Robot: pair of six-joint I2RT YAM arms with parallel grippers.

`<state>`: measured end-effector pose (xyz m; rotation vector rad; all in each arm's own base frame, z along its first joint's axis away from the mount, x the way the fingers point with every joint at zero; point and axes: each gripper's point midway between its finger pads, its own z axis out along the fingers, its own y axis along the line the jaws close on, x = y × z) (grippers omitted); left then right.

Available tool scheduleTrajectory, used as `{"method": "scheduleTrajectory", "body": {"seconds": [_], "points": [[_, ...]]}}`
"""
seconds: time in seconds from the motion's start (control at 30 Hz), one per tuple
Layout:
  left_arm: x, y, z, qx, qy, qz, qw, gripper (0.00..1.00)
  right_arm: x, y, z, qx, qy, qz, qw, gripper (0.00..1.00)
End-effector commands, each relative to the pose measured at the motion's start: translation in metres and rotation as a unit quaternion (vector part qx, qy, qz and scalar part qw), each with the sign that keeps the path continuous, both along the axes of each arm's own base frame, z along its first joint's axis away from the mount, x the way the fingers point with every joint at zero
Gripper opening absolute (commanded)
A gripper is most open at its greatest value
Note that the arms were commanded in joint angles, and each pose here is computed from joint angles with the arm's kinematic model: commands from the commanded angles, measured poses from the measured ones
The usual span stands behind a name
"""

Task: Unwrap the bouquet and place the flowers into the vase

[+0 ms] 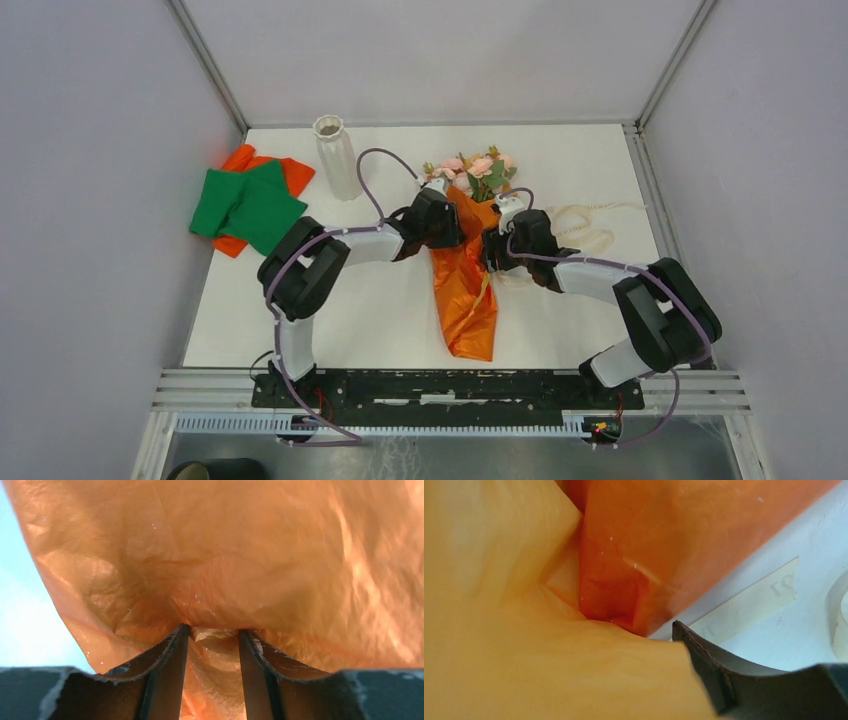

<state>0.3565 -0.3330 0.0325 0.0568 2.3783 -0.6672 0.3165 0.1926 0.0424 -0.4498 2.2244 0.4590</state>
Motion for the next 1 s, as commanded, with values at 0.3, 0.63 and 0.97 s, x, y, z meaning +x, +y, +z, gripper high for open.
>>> {"method": "scheduleTrajectory", "body": {"seconds": [0.3,0.63,0.97], "points": [[0.067,-0.065,0.009,-0.003,-0.025,-0.024,0.999,0.49,0.081,-0.002,0.030,-0.024,-0.051,-0.056,0.997,0.64],[0.080,-0.084,0.012,-0.024,-0.019,-0.035,0.999,0.49,0.126,-0.030,0.061,-0.015,-0.070,-0.087,0.994,0.64],[0.067,-0.064,0.075,-0.043,-0.064,-0.023,0.997,0.49,0.116,-0.029,0.120,0.010,-0.121,-0.076,0.990,0.64]]}}
